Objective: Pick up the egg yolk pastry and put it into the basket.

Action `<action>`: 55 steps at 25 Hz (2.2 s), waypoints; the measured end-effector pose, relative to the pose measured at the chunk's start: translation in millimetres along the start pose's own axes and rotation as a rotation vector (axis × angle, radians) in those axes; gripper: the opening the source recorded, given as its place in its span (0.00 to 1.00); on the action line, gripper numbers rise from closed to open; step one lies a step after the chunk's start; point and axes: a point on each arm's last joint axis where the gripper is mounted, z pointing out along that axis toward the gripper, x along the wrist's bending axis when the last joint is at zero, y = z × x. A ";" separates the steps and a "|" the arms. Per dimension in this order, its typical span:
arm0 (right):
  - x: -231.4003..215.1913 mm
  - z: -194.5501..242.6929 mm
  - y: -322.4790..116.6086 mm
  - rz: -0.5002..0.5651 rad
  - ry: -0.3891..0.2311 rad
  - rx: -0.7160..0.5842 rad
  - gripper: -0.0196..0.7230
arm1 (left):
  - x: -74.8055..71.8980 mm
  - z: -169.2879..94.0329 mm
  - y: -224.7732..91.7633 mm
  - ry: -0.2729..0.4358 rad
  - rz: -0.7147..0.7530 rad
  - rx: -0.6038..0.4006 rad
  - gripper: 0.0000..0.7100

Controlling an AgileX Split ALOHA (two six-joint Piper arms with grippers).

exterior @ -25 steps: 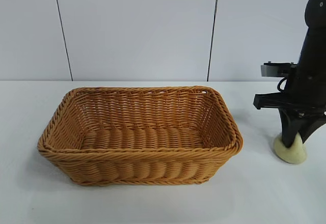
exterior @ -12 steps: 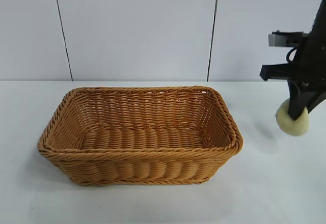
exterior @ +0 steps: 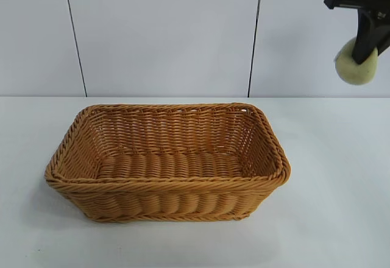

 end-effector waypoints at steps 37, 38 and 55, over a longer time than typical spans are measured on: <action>236.1 142.5 -69.9 -0.405 0.228 0.170 0.11 | -0.2 0.0 0.0 -0.002 -0.001 0.000 0.97; 236.3 143.0 -70.0 -0.403 0.230 0.170 0.17 | -0.2 0.0 0.0 -0.002 -0.001 0.000 0.97; 228.2 58.0 2.0 -0.436 0.107 0.081 0.96 | -0.2 0.0 0.0 -0.002 -0.002 0.000 0.97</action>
